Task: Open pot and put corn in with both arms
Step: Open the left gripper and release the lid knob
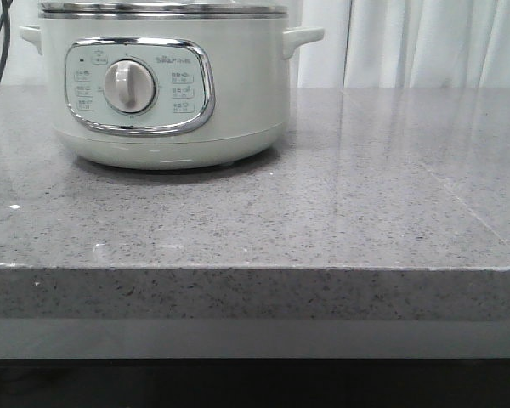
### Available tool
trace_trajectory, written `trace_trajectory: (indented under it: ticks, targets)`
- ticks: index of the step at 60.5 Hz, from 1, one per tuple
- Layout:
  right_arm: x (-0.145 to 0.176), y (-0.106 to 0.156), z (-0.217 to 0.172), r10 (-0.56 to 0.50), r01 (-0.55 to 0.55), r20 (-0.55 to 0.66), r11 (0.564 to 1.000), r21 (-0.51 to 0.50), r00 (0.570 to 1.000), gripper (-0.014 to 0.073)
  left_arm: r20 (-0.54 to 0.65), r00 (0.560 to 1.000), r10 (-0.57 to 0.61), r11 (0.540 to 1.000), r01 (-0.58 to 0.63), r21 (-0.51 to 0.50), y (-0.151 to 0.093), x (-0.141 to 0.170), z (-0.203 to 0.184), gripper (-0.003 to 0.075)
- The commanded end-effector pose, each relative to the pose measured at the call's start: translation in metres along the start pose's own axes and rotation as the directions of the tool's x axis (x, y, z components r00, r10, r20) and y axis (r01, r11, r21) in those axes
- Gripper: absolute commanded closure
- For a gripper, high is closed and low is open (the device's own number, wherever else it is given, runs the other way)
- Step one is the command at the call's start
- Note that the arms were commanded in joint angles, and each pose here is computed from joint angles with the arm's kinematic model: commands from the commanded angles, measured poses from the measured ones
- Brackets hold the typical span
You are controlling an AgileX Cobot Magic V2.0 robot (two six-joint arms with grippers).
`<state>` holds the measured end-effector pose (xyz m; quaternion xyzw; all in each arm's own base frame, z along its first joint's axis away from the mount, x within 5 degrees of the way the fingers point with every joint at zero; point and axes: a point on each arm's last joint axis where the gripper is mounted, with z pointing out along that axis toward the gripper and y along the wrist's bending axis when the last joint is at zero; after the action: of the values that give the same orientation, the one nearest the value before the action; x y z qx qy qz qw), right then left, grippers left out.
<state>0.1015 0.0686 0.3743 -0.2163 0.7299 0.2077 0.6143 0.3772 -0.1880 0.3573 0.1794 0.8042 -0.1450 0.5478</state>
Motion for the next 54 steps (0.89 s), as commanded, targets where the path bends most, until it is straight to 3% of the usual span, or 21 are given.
trace_trajectory:
  ticks: [1, 16, 30, 44, 54]
  targets:
    - [-0.016, -0.001, -0.004, -0.008, 0.006, 0.11, 1.0, 0.016, 0.994, 0.0106, 0.187, 0.982, -0.002, 1.0, 0.002, 0.0, -0.001, -0.037, -0.024, 0.0501]
    - [-0.016, -0.001, -0.004, -0.008, 0.006, 0.11, 1.0, 0.016, 0.994, 0.0106, 0.191, 0.981, -0.027, 1.0, 0.025, 0.012, -0.002, -0.044, -0.038, 0.0291]
    - [-0.016, -0.001, -0.004, -0.008, 0.006, 0.11, 1.0, 0.016, 0.994, 0.0106, 0.181, 0.983, -0.024, 1.0, 0.02, 0.022, -0.005, -0.061, -0.083, 0.029]
    - [-0.016, -0.001, -0.004, -0.008, 0.006, 0.11, 1.0, 0.016, 0.994, 0.0106, 0.146, 0.989, 0.002, 1.0, -0.006, 0.026, -0.007, -0.074, -0.154, 0.029]
    - [-0.016, -0.001, -0.004, -0.008, 0.006, 0.11, 1.0, 0.016, 0.994, 0.0106, 0.16, 0.986, 0.047, 0.998, -0.052, 0.021, -0.008, -0.062, -0.198, 0.029]
